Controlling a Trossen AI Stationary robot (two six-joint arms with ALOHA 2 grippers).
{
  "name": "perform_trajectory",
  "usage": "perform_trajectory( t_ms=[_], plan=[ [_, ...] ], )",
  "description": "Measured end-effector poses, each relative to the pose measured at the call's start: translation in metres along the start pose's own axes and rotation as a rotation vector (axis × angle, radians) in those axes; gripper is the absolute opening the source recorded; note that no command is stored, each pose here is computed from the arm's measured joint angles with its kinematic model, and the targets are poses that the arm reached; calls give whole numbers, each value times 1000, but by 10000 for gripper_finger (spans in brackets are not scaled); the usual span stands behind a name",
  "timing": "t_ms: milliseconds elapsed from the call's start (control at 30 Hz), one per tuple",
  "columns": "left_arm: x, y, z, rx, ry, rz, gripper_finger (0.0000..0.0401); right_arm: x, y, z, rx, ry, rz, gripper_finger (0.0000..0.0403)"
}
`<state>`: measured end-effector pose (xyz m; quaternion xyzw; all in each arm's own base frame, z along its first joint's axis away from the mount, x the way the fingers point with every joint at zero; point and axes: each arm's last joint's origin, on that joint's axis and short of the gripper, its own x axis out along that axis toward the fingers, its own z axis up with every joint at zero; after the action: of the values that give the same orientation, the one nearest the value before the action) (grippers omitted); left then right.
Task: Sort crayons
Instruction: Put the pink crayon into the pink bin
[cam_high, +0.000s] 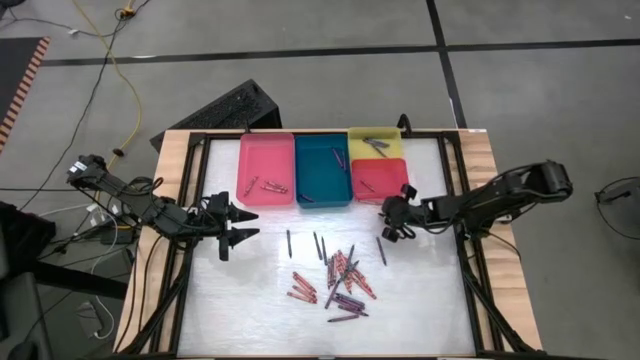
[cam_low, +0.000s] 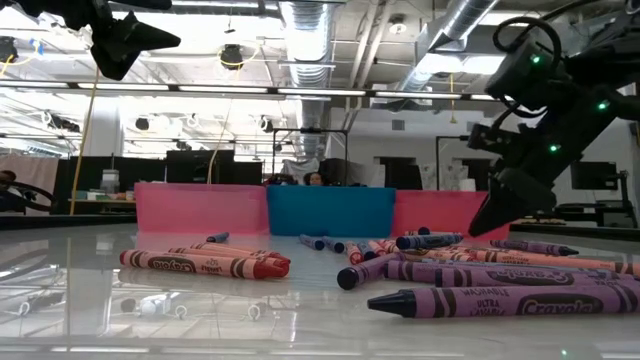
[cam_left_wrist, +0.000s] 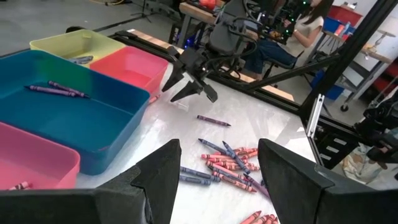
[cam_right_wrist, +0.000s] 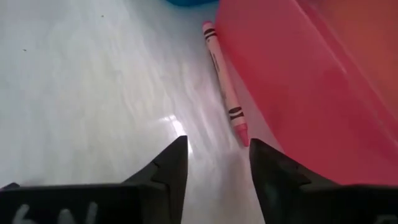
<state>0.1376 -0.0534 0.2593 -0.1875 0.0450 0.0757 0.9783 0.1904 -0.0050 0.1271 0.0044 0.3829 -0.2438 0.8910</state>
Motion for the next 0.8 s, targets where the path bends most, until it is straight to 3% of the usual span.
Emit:
perform_trajectory(
  t_ms=[567,800],
  plan=[
    [0,0,0,14,-2,4,204,18,-6,4,35,10,-44,163],
    [0,0,0,15,-1,4,204,18,-4,3,36,30,55,147]
  ],
)
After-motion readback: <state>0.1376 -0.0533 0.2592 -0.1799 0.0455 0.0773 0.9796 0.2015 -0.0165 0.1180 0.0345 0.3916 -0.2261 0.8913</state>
